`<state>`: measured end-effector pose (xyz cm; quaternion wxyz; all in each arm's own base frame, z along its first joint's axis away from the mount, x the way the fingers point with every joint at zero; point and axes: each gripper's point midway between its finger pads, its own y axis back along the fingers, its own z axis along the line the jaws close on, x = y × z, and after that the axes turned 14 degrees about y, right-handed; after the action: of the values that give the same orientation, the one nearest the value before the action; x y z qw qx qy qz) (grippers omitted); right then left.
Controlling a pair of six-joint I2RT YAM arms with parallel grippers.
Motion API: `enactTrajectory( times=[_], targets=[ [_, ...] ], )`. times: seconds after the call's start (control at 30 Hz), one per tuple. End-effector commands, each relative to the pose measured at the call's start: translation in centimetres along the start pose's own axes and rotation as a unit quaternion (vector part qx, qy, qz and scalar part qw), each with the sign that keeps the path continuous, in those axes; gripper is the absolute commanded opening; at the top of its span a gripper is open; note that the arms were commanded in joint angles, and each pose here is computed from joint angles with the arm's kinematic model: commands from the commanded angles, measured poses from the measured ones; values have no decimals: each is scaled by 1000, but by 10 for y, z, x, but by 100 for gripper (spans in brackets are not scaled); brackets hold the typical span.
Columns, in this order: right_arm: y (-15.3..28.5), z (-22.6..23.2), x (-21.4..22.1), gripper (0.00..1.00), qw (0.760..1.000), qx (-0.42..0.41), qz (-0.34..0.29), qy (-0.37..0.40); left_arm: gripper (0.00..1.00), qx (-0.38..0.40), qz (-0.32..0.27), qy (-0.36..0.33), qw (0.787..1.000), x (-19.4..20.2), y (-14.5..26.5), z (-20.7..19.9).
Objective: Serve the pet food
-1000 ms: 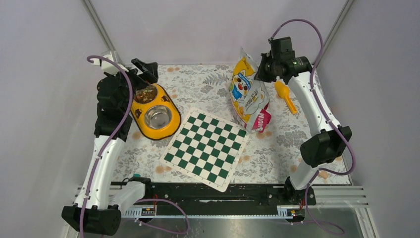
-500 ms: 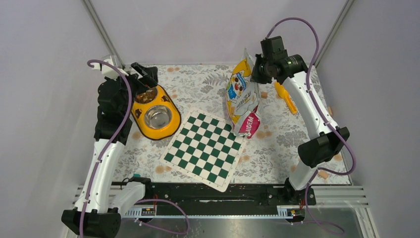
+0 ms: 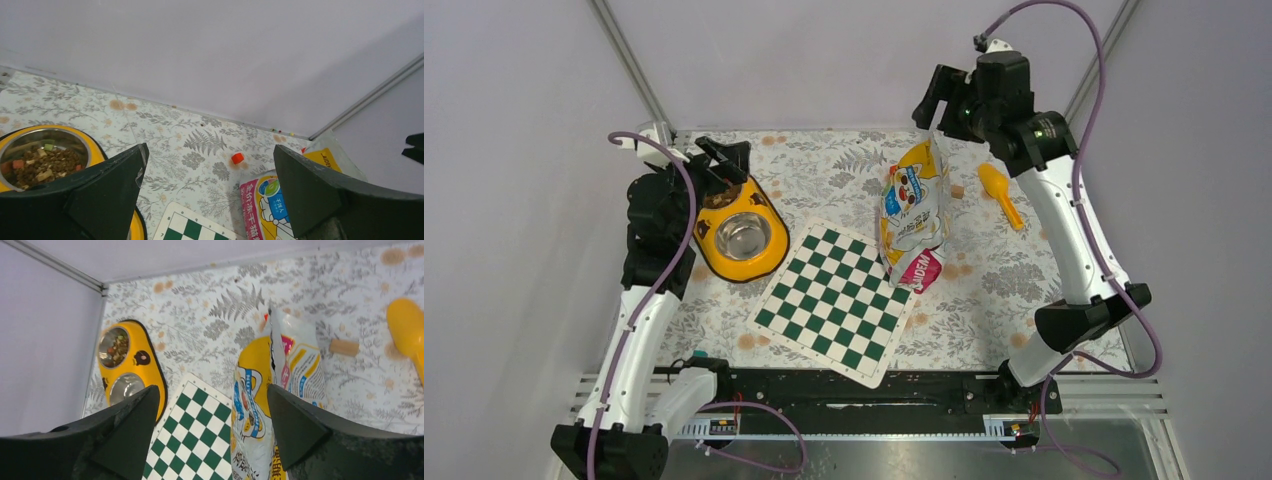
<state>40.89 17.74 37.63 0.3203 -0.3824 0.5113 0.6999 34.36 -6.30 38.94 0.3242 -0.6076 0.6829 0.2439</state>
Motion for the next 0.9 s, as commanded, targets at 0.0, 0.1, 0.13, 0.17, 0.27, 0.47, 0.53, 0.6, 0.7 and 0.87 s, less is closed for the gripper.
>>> enactTrajectory(
  times=[0.0,0.1,0.13,0.17,0.27,0.47,0.53,0.6,0.7,0.87],
  targets=[
    [36,9,-45,86,996,-54,-66,16,99,96,-48,2,994,-21,8,-38],
    [41,-1,-43,84,997,-54,-53,-8,99,124,-30,-2,992,-19,7,-50],
    [43,-9,-40,83,998,-44,-45,-17,99,130,-19,-3,991,-18,6,-53],
    [45,-14,-36,81,998,-38,-36,-24,99,136,-8,-4,991,-17,5,-57],
    [49,-29,-22,74,999,-18,-15,-38,99,149,18,5,989,-11,1,-65],
    [48,-49,14,79,997,-1,12,-70,94,201,188,24,961,55,-15,-89],
    [45,-52,25,77,994,0,17,-112,92,197,237,49,950,89,-21,-93],
    [41,-45,34,69,986,-22,23,-163,91,195,282,79,936,120,-25,-104],
    [32,-38,47,56,981,-51,23,-185,87,203,333,115,914,159,-32,-129],
    [24,-44,59,45,986,-50,18,-159,87,233,356,139,894,190,-50,-177]
  ],
)
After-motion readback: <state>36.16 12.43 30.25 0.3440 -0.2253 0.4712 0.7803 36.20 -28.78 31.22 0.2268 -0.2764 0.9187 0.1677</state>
